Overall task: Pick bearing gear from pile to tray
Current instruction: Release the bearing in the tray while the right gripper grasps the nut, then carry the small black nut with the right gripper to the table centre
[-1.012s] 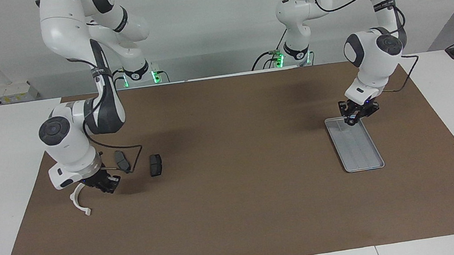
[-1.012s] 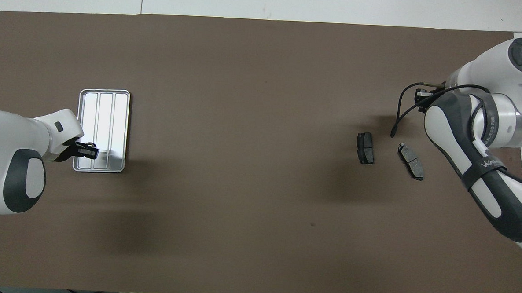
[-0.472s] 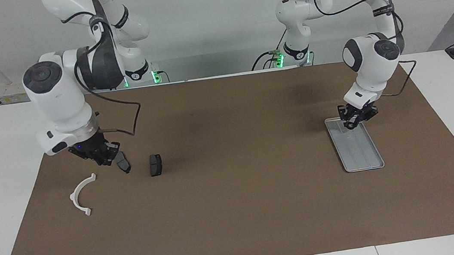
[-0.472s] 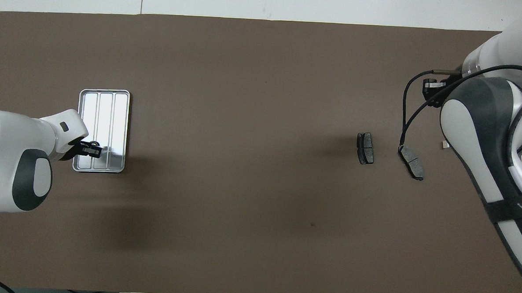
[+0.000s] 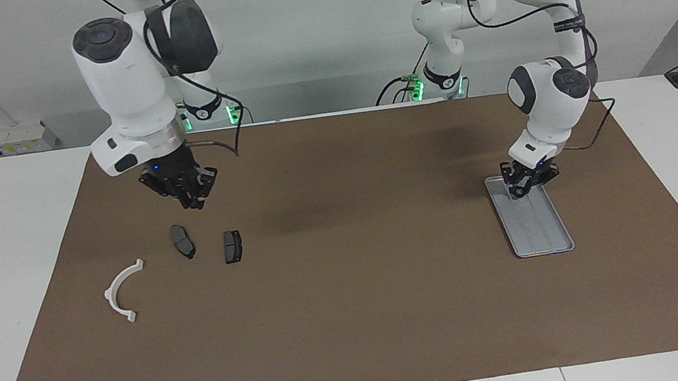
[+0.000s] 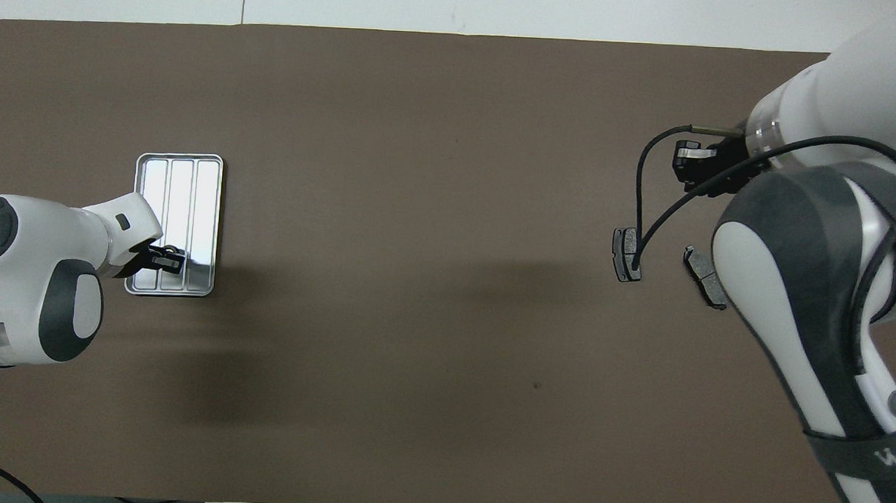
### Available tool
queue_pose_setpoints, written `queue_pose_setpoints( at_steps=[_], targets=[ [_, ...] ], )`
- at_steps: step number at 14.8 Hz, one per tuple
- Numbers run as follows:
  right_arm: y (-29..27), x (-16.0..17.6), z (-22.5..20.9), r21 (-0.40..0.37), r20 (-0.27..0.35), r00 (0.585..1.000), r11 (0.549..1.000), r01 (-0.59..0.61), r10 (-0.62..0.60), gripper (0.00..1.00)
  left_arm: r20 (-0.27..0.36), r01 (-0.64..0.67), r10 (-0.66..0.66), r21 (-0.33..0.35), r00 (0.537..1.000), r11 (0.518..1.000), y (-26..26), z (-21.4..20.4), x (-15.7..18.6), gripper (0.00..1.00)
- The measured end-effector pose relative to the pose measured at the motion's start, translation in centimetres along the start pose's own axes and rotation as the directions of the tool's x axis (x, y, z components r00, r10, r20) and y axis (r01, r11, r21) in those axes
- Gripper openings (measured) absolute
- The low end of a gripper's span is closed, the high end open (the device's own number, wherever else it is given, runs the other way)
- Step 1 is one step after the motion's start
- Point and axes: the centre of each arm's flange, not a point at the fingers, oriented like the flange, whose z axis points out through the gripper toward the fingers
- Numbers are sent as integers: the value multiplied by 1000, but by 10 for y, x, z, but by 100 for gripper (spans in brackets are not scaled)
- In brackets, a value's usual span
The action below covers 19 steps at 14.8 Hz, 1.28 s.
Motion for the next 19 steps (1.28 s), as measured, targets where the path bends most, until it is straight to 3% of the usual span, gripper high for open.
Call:
queue_pose_setpoints(
  at_steps=[5, 7, 9, 12, 13, 19],
  targets=[
    [-88, -57, -9, 75, 61, 986, 985, -158, 153, 24, -1, 0, 0, 0, 1000, 1000, 1, 8, -2, 35],
    [-104, -70, -6, 80, 86, 979, 978, -194, 187, 24, -1, 0, 0, 0, 1000, 1000, 1, 9, -2, 40],
    [-122, -86, 4, 75, 101, 973, 973, -217, 209, 24, -1, -1, 1, 0, 1000, 1000, 1, 9, -2, 54],
    [-156, -115, 35, 64, 112, 968, 970, -233, 225, 24, -2, -1, 1, 0, 1000, 1000, 1, 9, -2, 87],
    [-165, -123, 47, 59, 117, 967, 970, -236, 228, 24, -4, -1, 1, 0, 1000, 1000, 1, 8, -1, 90],
    [-197, -156, 123, 83, 109, 968, 968, -235, 226, 24, -16, 8, -8, 4, 1000, 1000, -4, -14, 15, 90]
  ],
)
